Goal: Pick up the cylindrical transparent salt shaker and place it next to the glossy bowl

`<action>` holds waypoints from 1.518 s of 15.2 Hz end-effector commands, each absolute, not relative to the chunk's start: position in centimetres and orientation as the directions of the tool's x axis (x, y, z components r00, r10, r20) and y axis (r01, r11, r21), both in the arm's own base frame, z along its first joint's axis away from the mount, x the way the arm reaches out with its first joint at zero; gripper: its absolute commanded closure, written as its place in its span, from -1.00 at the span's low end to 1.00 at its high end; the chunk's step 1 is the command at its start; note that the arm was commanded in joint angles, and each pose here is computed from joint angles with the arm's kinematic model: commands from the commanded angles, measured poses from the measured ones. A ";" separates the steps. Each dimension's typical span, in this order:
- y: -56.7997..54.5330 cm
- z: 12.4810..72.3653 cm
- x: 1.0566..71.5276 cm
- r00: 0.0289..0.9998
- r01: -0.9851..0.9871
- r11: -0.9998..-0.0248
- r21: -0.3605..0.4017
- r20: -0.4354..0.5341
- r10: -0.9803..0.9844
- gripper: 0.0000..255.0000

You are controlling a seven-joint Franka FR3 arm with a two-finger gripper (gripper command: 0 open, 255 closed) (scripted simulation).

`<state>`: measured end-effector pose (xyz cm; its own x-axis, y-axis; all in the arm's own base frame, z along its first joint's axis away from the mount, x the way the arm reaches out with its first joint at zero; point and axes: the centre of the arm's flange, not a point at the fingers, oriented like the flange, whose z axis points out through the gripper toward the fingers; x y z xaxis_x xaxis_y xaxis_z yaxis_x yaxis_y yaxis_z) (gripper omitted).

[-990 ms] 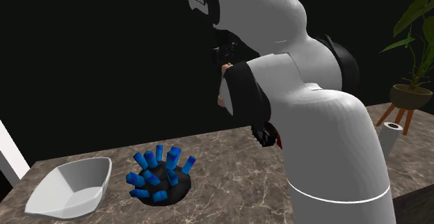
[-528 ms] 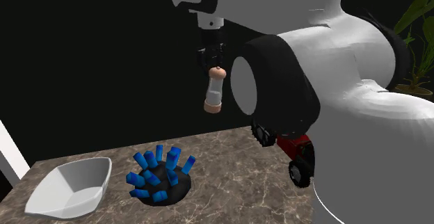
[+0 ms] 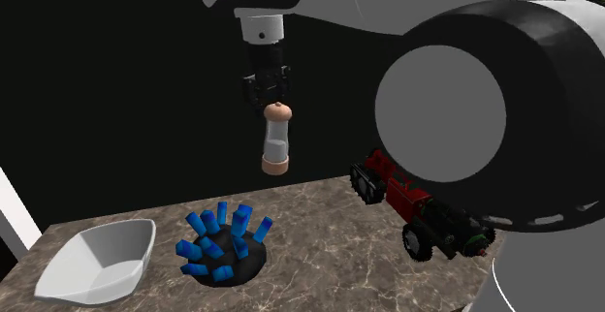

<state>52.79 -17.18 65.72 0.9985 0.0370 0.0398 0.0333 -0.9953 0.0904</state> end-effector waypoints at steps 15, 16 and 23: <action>3.9 65.9 50.3 0.999 0.032 -0.995 0.091 0.040 0.036 1.00; 5.2 65.9 50.2 0.999 0.032 -0.995 0.091 0.040 0.036 1.00; 13.4 65.4 49.3 0.999 0.032 -0.995 0.091 0.040 0.036 1.00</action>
<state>49.35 12.68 65.72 0.9985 0.0370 0.0396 0.0333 -0.9953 0.0914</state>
